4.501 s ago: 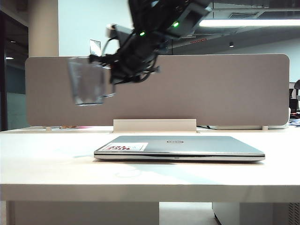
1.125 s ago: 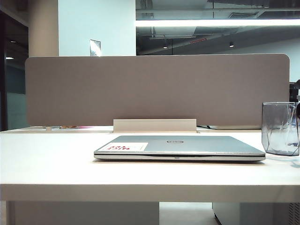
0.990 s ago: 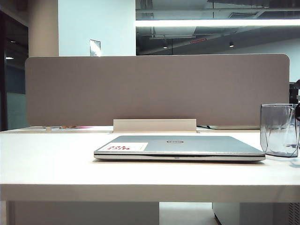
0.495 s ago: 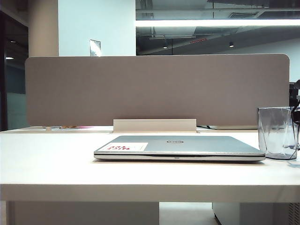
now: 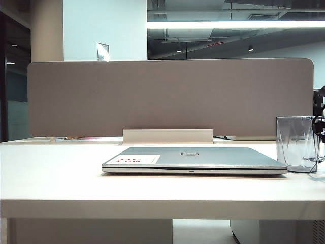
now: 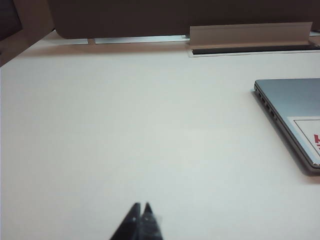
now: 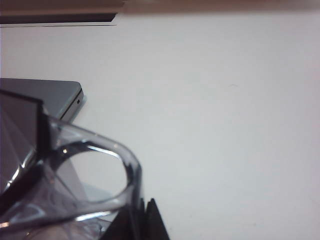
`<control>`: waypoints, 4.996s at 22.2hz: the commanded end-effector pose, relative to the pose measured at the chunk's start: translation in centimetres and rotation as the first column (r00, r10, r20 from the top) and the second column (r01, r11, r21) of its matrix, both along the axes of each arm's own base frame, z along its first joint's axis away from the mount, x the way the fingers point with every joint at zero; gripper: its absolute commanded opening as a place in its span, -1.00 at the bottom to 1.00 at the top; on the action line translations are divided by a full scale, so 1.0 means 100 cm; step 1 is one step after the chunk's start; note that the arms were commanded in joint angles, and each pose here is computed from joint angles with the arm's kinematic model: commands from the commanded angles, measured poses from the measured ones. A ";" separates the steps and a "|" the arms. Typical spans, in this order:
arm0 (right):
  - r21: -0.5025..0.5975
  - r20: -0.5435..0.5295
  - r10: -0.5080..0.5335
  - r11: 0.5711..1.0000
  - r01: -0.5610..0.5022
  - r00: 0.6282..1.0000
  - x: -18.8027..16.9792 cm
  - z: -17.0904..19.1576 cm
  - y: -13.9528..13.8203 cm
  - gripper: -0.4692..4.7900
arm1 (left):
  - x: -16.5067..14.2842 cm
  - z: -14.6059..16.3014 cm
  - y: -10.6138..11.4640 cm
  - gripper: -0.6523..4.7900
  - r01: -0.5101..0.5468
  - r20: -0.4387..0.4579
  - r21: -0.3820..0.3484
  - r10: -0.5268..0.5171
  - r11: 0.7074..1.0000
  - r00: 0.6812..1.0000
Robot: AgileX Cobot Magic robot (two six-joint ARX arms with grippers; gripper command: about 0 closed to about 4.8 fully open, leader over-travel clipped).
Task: Pick up the water cup and place it on the right side of the laptop.
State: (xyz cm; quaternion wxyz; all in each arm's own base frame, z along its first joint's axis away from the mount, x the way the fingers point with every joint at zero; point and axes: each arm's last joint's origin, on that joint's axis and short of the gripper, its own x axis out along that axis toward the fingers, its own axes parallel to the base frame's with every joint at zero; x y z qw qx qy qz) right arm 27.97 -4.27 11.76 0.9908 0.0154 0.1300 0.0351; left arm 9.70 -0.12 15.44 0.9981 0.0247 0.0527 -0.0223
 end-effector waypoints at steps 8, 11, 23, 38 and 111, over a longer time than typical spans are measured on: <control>-0.009 0.022 0.000 1.000 0.001 1.000 0.001 0.003 0.000 -0.57 | 0.000 0.002 0.000 -0.77 0.005 0.014 -0.005 -0.005 1.000 1.000; -0.009 0.023 -0.001 1.000 0.001 1.000 0.001 0.003 0.000 -0.56 | 0.000 0.002 0.000 -0.77 0.005 0.014 -0.005 -0.005 1.000 1.000; -0.001 0.056 -0.001 1.000 0.001 0.998 -0.001 0.010 0.000 -0.40 | 0.000 0.002 0.000 -0.77 0.005 0.013 -0.004 -0.005 1.000 1.000; 0.037 0.017 -0.018 0.999 0.018 1.000 -0.020 0.010 0.003 -0.37 | 0.000 0.002 0.000 -0.77 0.005 0.010 -0.005 -0.005 1.000 1.000; 0.219 0.242 0.063 0.969 -0.118 0.968 -0.184 0.053 0.048 -0.86 | 0.000 -0.001 0.000 -0.77 0.004 -0.016 -0.004 -0.004 1.000 1.000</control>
